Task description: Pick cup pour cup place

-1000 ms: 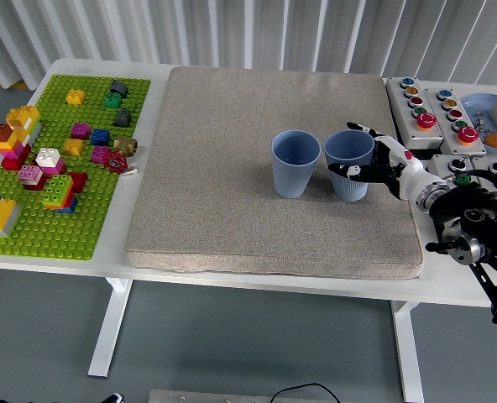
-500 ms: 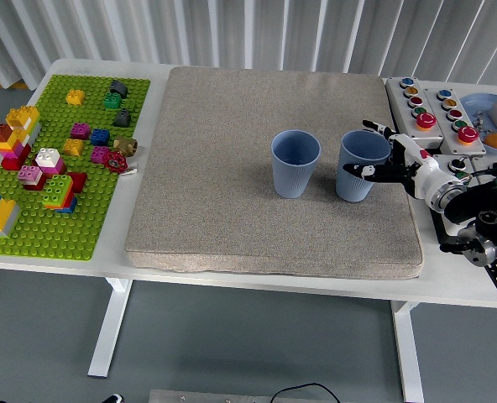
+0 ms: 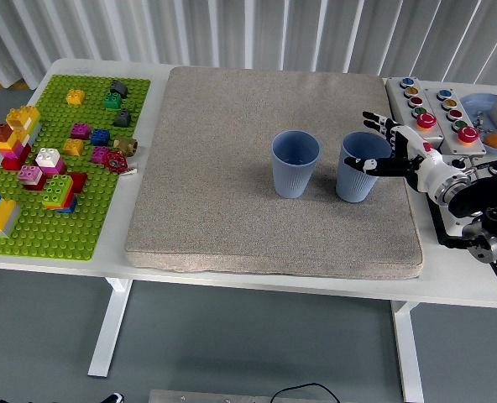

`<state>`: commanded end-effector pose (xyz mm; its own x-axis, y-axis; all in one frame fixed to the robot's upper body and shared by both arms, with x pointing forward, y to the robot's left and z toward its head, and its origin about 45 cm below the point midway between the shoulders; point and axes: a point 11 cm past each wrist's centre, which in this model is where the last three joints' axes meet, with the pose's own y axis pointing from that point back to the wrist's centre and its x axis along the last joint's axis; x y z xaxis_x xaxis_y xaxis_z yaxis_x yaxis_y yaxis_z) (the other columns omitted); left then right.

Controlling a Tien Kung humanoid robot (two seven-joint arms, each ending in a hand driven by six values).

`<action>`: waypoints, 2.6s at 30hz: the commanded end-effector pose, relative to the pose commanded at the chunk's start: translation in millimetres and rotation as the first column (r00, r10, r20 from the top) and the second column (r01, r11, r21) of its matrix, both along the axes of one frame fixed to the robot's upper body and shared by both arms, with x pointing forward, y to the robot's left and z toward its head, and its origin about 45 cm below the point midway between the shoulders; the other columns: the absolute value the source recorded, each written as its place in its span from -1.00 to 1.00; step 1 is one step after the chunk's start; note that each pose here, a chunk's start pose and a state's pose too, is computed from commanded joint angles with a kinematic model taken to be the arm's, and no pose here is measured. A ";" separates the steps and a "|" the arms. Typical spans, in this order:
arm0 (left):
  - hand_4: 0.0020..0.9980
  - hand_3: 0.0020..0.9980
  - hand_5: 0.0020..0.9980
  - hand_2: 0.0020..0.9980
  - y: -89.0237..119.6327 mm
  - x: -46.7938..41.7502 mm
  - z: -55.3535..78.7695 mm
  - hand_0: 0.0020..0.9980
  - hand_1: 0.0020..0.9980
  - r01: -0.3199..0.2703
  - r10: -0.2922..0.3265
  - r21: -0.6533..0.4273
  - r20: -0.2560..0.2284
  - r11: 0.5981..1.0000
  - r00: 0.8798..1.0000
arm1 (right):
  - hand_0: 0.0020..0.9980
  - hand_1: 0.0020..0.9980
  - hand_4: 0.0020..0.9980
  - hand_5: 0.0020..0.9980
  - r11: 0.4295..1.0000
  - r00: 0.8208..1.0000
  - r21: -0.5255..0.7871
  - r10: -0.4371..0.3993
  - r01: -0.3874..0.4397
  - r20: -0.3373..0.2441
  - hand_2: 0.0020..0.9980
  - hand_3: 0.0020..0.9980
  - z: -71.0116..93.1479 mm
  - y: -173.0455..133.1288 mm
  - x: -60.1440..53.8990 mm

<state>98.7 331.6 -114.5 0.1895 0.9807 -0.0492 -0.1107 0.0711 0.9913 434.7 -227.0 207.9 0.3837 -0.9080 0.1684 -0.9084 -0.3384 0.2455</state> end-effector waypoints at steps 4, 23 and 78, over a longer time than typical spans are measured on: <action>0.04 0.53 1.00 0.73 0.0 -0.7 -0.2 0.54 0.65 0.000 0.000 0.000 -0.001 1.000 1.000 | 0.93 0.79 0.70 -0.51 1.000 1.000 0.003 0.004 -0.004 0.010 0.94 0.90 4.2 1.1 0.3; 0.04 0.53 1.00 0.73 1.4 -3.1 -0.4 0.54 0.65 -0.002 0.002 0.002 -0.006 1.000 1.000 | 0.92 0.79 0.69 -0.51 1.000 0.999 0.006 0.016 -0.016 0.046 0.93 0.90 22.6 1.6 4.3; 0.04 0.52 1.00 0.73 15.2 -7.1 0.7 0.54 0.65 -0.022 0.022 0.028 -0.004 0.999 1.000 | 0.70 0.60 0.67 -0.51 0.980 0.904 0.185 -0.013 -0.073 0.426 0.62 0.67 202.0 -10.5 -12.4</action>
<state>91.6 346.8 -113.8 0.1676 0.9856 -0.0224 -0.1078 0.0409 0.9933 422.3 -237.5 409.9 0.3428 -0.9281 0.1452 -0.9000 -0.3688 -0.2325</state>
